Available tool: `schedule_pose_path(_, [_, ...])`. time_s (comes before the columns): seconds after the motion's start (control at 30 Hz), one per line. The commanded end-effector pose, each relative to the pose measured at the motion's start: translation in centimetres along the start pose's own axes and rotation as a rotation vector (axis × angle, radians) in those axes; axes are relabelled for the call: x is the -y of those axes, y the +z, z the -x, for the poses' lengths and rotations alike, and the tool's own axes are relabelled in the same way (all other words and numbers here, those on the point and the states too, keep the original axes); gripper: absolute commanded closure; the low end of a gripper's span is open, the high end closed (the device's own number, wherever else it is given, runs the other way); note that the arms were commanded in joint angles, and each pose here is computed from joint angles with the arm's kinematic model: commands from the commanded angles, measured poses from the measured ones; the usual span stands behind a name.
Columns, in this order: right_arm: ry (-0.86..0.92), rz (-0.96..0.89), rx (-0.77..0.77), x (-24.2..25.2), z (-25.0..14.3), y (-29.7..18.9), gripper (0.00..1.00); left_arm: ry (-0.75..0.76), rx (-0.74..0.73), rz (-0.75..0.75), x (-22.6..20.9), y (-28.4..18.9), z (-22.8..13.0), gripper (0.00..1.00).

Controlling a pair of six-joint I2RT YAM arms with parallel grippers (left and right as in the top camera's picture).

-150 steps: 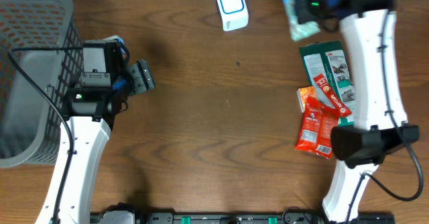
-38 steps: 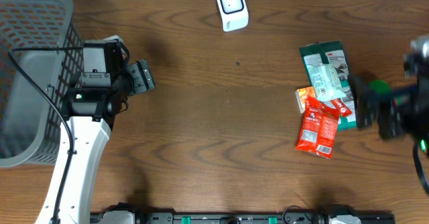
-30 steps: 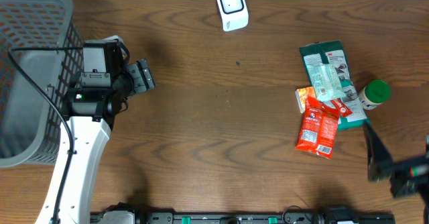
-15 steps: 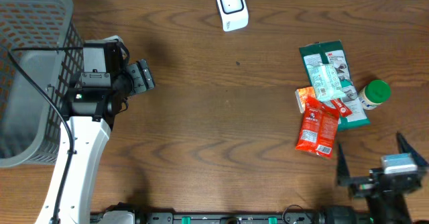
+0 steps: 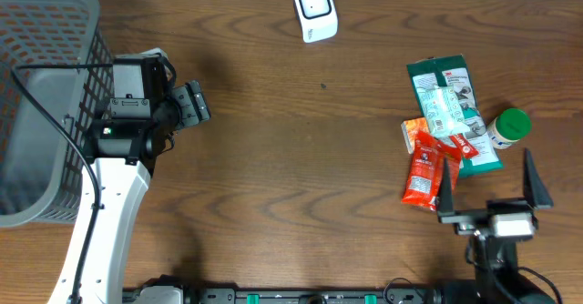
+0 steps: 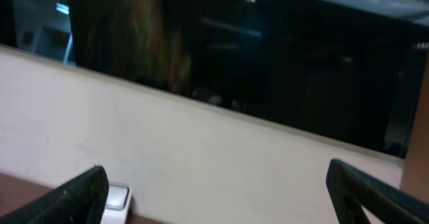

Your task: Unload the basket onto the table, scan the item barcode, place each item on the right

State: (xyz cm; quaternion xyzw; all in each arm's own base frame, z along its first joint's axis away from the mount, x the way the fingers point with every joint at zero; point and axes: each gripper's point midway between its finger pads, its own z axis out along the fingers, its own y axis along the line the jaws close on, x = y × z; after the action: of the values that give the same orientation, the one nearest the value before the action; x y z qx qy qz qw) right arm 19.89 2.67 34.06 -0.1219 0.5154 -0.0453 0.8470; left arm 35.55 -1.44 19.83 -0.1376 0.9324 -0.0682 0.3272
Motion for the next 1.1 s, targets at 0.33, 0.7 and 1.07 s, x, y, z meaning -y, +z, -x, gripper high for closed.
schedule_pose_path(0.33, [0.283,-0.116,-0.240,-0.2,-11.9,-1.5,0.01,0.002,0.006,0.014,-0.3,-0.1,0.2,0.16])
schedule_pose_path(0.7, [0.312,-0.101,-0.541,-1.9,-18.5,-4.3,0.01,0.002,0.006,0.014,-0.3,-0.1,0.2,0.15])
schedule_pose_path(1.07, [0.299,-0.094,-0.542,-2.0,-18.5,-4.3,0.01,0.002,0.006,0.014,-0.3,-0.1,0.2,0.16])
